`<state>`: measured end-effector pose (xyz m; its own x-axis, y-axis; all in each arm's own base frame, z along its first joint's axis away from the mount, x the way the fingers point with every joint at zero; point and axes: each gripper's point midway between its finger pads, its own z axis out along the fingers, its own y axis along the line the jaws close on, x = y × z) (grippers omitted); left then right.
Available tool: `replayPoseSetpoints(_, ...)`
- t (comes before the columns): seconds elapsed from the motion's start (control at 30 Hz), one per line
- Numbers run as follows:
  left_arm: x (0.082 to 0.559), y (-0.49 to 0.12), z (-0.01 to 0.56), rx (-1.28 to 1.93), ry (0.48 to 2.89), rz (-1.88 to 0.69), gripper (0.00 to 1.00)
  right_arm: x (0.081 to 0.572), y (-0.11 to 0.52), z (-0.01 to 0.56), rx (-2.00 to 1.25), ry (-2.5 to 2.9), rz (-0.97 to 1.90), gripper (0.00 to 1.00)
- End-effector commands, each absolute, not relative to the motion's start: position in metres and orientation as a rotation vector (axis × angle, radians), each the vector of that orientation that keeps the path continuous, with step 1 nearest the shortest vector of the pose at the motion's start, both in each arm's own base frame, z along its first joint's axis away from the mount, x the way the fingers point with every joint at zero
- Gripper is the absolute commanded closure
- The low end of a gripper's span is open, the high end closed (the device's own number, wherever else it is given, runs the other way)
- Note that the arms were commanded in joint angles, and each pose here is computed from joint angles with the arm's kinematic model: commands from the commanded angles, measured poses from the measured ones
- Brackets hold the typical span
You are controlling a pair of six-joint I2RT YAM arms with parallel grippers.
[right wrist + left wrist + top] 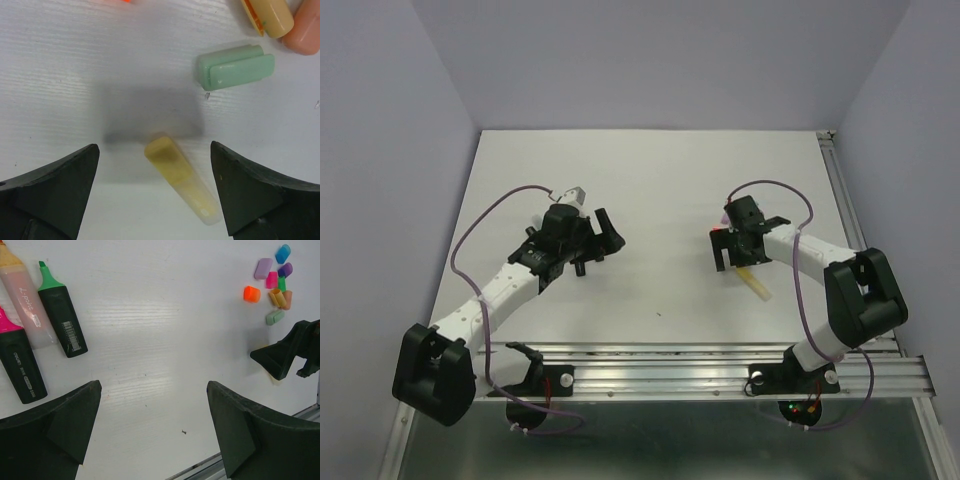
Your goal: Open the pen caps
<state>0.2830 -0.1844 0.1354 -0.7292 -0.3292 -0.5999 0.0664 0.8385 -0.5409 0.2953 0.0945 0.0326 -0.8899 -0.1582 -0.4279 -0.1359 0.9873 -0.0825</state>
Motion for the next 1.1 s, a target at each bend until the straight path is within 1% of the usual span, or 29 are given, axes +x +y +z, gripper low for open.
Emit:
replayPoseSetpoints(0.0, 0.292, -0.192, 0.152, -0.136, 2.227, -0.744, 0.01, 0.296, 0.093, 0.046, -0.167, 2.712, -0.082, 0.03)
replayPoseSetpoints(0.13, 0.292, -0.192, 0.154, -0.130, 2.222, -0.743, 0.01, 0.288, 0.089, 0.042, -0.174, 2.748, -0.101, 0.04)
replayPoseSetpoints(0.27, 0.292, -0.192, 0.155, -0.127, 2.219, -0.745, 0.01, 0.287, 0.086, 0.037, -0.177, 2.772, -0.112, 0.06)
replayPoseSetpoints(0.3, 0.292, -0.192, 0.155, -0.126, 2.217, -0.746, 0.01, 0.288, 0.087, 0.036, -0.186, 2.776, -0.107, 0.12)
replayPoseSetpoints(0.33, 0.292, -0.192, 0.155, -0.129, 2.216, -0.746, 0.01, 0.288, 0.085, 0.031, -0.187, 2.792, -0.118, 0.14)
replayPoseSetpoints(0.37, 0.292, -0.192, 0.155, -0.127, 2.217, -0.744, 0.01, 0.288, 0.085, 0.030, -0.195, 2.797, -0.116, 0.18)
replayPoseSetpoints(0.43, 0.291, -0.192, 0.154, -0.129, 2.217, -0.745, 0.01, 0.290, 0.083, 0.027, -0.189, 2.808, -0.105, 0.21)
replayPoseSetpoints(0.47, 0.291, -0.192, 0.155, -0.130, 2.215, -0.744, 0.01, 0.290, 0.080, 0.026, -0.178, 2.811, -0.112, 0.25)
replayPoseSetpoints(0.5, 0.291, -0.191, 0.154, -0.130, 2.218, -0.743, 0.01, 0.290, 0.079, 0.025, -0.172, 2.816, -0.115, 0.28)
replayPoseSetpoints(0.53, 0.291, -0.191, 0.155, -0.132, 2.215, -0.743, 0.01, 0.290, 0.078, 0.025, -0.168, 2.816, -0.111, 0.35)
replayPoseSetpoints(0.63, 0.291, -0.191, 0.156, -0.132, 2.211, -0.743, 0.01, 0.291, 0.075, 0.025, -0.151, 2.816, -0.111, 0.45)
replayPoseSetpoints(0.67, 0.291, -0.191, 0.157, -0.130, 2.209, -0.745, 0.01, 0.291, 0.075, 0.027, -0.149, 2.812, -0.105, 0.52)
replayPoseSetpoints(0.7, 0.292, -0.191, 0.158, -0.130, 2.207, -0.746, 0.01, 0.292, 0.074, 0.027, -0.144, 2.810, -0.107, 0.53)
replayPoseSetpoints(0.73, 0.291, -0.191, 0.157, -0.131, 2.207, -0.744, 0.01, 0.291, 0.075, 0.027, -0.138, 2.813, -0.103, 0.59)
replayPoseSetpoints(0.87, 0.291, -0.191, 0.157, -0.128, 2.207, -0.745, 0.01, 0.290, 0.074, 0.027, -0.129, 2.817, -0.109, 0.63)
replayPoseSetpoints(0.93, 0.291, -0.191, 0.158, -0.128, 2.204, -0.746, 0.01, 0.290, 0.073, 0.026, -0.124, 2.819, -0.121, 0.66)
replayPoseSetpoints(1.07, 0.291, -0.191, 0.158, -0.127, 2.203, -0.749, 0.01, 0.289, 0.077, 0.026, -0.118, 2.827, -0.091, 0.77)
